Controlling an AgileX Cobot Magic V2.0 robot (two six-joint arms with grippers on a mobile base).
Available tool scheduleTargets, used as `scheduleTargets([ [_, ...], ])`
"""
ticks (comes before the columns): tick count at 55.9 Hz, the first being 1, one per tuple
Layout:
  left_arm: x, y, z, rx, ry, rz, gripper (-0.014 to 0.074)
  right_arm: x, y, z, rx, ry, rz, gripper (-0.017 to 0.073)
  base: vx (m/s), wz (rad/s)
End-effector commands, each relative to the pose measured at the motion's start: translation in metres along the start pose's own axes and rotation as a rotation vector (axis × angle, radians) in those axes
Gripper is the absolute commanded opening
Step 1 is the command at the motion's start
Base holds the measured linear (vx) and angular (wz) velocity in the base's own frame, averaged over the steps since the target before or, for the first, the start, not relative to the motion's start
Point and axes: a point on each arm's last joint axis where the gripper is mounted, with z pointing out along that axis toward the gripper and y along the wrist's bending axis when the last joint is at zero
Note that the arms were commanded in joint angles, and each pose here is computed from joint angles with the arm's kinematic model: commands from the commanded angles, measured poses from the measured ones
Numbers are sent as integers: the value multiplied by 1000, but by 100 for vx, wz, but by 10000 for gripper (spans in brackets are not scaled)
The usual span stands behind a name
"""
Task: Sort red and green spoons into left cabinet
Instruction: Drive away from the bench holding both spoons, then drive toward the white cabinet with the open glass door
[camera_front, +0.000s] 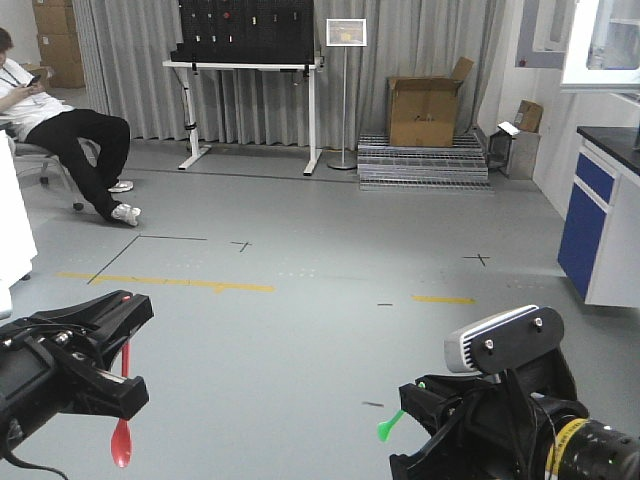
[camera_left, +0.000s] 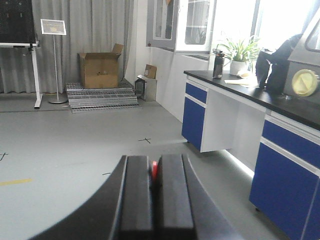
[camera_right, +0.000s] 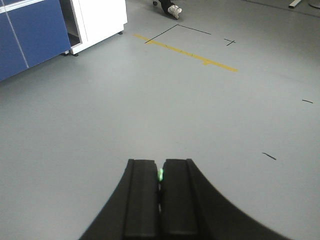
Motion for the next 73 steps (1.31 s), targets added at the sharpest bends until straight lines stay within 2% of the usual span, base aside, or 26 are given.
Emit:
scheduleTargets([
  [1, -21, -5, -2, 31, -124, -14, 3, -22, 3, -7, -33, -123, -5, -1, 67, 4],
  [73, -21, -4, -2, 30, -125, -14, 3, -22, 3, -7, -33, -122, -5, -1, 73, -4],
])
